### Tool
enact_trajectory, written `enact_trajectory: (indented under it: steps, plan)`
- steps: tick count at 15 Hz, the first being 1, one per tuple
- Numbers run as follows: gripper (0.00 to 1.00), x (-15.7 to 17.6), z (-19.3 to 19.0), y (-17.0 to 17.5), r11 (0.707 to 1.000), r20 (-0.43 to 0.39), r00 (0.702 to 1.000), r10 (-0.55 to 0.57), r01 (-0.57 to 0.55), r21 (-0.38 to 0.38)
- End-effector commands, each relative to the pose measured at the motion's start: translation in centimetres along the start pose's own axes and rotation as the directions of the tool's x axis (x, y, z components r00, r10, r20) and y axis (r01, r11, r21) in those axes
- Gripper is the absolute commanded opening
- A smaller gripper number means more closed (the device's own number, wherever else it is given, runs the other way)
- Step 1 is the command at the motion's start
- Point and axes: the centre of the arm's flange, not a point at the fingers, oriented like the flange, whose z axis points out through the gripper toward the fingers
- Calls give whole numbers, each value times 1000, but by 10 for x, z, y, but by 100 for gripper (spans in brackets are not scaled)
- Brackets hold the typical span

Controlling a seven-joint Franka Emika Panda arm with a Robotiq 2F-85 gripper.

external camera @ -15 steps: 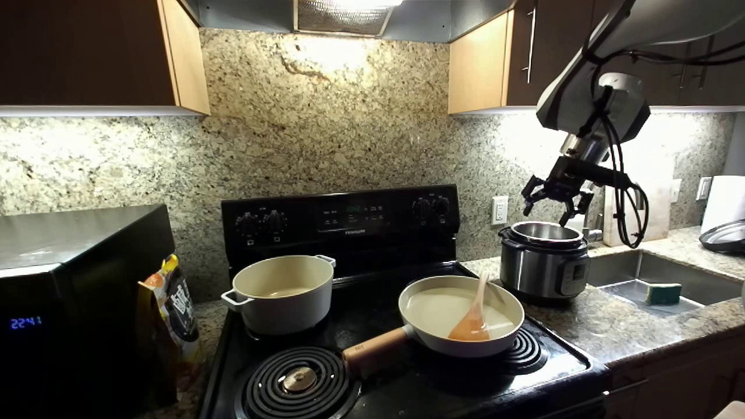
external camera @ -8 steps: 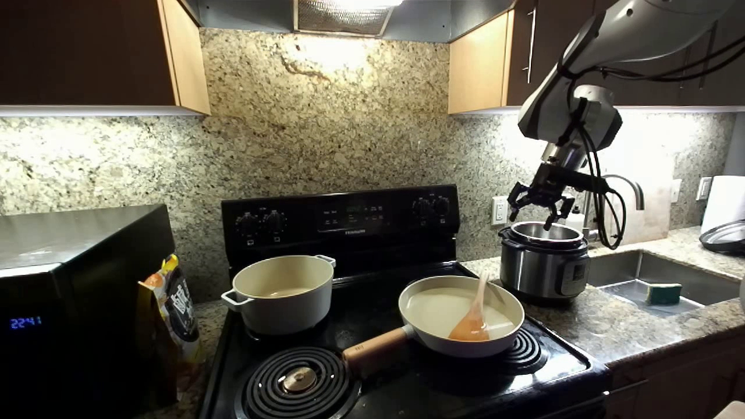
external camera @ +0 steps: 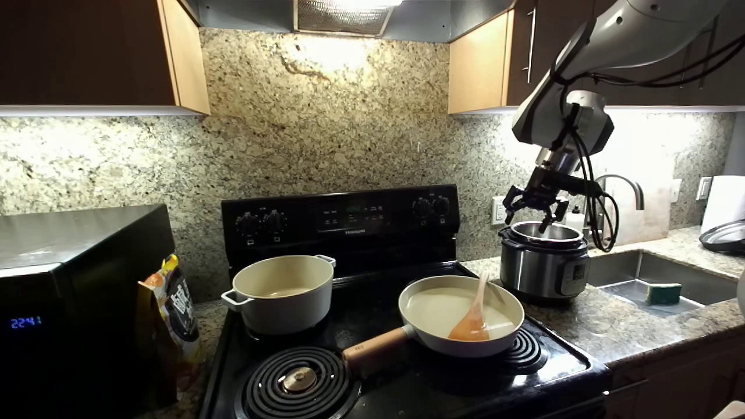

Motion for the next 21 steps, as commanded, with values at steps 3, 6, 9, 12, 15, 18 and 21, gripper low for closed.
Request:
enact_trajectory:
  steps: [3, 6, 9, 12, 15, 18, 21]
  plan:
    - [100, 13, 18, 2, 999, -9, 999, -34, 34, 19]
    - [100, 20, 24, 2, 999, -10, 999, -37, 37, 23]
    - [100, 28, 33, 6, 998, 1, 999, -39, 39, 41]
    - [100, 37, 42, 12, 998, -7, 999, -31, 31, 50]
    - [100, 46, 49, 20, 998, 0, 1000, -28, 28, 59]
    - [100, 53, 52, 25, 998, -7, 1000, -21, 22, 55]
    - [100, 58, 56, 25, 999, -16, 1000, -9, 10, 44]
